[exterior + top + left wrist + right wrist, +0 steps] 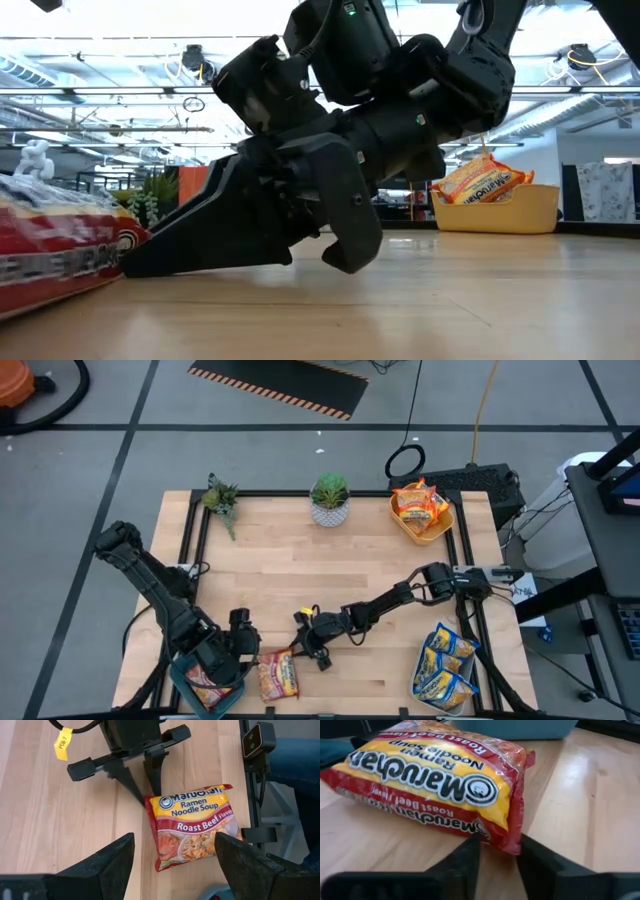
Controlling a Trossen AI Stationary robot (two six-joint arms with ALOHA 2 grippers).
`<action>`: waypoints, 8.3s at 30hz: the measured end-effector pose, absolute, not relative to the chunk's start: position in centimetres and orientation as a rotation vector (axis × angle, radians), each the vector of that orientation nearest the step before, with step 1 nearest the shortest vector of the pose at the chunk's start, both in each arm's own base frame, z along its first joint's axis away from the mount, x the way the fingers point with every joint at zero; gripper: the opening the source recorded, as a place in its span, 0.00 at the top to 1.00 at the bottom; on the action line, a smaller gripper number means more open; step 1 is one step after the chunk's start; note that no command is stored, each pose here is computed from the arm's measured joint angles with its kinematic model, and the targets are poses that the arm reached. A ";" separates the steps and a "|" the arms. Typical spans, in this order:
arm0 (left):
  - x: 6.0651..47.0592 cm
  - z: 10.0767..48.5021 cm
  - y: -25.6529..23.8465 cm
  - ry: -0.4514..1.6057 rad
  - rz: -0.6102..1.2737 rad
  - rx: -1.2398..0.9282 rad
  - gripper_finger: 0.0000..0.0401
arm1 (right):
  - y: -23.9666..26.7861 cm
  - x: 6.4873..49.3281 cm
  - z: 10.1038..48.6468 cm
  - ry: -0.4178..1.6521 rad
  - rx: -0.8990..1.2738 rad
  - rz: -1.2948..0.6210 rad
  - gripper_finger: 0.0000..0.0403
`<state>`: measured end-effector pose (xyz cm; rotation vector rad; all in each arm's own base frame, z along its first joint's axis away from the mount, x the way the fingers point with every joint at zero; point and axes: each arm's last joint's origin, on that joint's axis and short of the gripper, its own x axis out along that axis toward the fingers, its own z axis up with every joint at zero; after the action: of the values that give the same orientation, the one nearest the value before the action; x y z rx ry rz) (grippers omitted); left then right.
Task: Sort Maruchan noodles
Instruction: Put the red noodle pack into the blue bin
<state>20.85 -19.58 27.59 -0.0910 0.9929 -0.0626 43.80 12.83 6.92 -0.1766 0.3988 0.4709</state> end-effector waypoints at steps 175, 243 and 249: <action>29.6 19.3 -11.7 0.949 0.169 -0.262 0.69 | 11.0 39.3 20.6 0.582 -0.305 -0.086 0.99; 7.0 27.9 -21.5 1.105 -0.086 -0.674 0.68 | 15.8 26.0 34.1 0.466 -0.056 0.115 0.71; 7.2 26.8 -22.4 1.158 -0.048 -0.652 0.68 | 15.8 26.1 34.2 0.453 -0.049 0.115 0.71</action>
<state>7.19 -22.41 26.75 -0.6521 1.1581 -0.0476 26.05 15.82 34.22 -0.0490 0.4531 0.1153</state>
